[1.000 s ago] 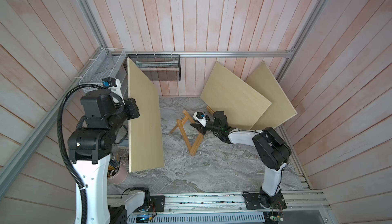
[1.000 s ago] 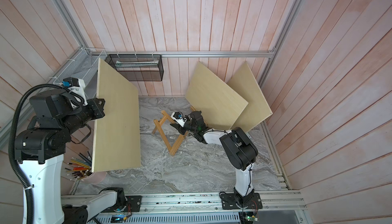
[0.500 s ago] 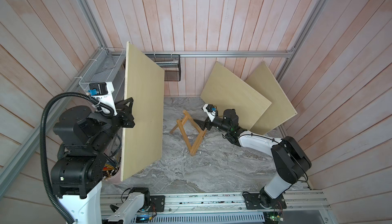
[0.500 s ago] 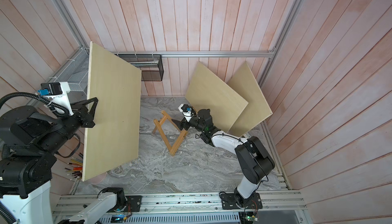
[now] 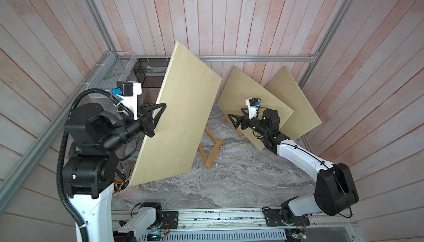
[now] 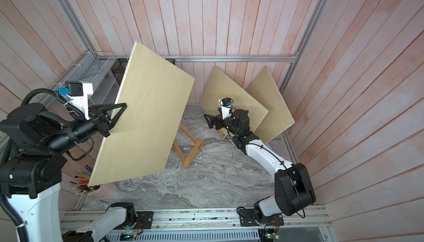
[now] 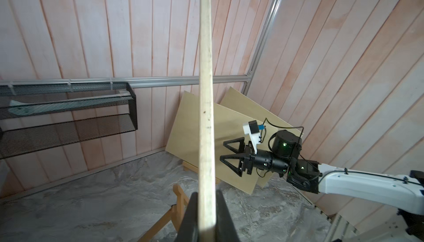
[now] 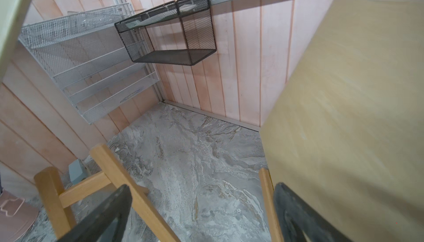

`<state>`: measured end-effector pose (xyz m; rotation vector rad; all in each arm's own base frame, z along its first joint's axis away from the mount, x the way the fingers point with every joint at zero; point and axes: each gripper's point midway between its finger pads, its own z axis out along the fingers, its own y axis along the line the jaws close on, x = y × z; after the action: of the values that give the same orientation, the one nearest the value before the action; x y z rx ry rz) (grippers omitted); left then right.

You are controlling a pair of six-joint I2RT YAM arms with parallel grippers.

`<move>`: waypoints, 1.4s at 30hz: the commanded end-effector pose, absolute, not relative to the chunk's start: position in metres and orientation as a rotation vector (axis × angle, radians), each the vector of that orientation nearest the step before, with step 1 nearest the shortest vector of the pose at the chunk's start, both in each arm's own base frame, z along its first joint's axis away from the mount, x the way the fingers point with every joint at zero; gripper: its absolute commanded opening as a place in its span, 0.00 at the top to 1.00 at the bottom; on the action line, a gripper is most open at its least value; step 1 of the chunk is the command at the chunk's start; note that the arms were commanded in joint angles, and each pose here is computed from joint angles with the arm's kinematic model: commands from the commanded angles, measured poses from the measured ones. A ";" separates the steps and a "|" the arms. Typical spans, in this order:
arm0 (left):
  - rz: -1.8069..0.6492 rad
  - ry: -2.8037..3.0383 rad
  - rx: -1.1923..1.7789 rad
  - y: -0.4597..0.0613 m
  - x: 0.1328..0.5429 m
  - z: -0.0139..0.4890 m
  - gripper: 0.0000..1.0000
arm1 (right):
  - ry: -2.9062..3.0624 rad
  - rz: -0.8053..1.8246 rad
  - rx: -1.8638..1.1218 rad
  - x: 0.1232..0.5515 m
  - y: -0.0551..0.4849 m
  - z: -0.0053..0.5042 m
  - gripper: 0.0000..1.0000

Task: Assemble the easel
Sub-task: Place the drawing board on the easel.

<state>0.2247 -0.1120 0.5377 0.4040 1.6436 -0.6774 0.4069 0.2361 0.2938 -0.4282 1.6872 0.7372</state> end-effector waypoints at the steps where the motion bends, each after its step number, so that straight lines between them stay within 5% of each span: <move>1: -0.733 1.426 0.490 -0.124 0.211 0.582 1.00 | 1.742 0.714 -0.367 0.404 0.225 0.293 0.02; 7: -0.883 1.522 0.422 -0.140 0.251 0.541 1.00 | 1.762 0.671 -0.374 0.404 0.220 0.304 0.02; 22: -0.645 1.845 0.359 -0.170 0.341 0.460 1.00 | 1.819 0.638 -0.356 0.403 0.214 0.305 0.02; 40: -0.604 2.074 0.405 -0.189 0.395 0.381 1.00 | 1.883 0.593 -0.365 0.400 0.208 0.295 0.02; 42: -0.605 2.091 0.403 -0.190 0.399 0.377 0.91 | 1.885 0.583 -0.364 0.400 0.207 0.294 0.02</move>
<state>0.3870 -0.1884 0.3280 0.3632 2.2675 -0.6224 0.4007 0.2107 0.2773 -0.3617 1.9119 0.6089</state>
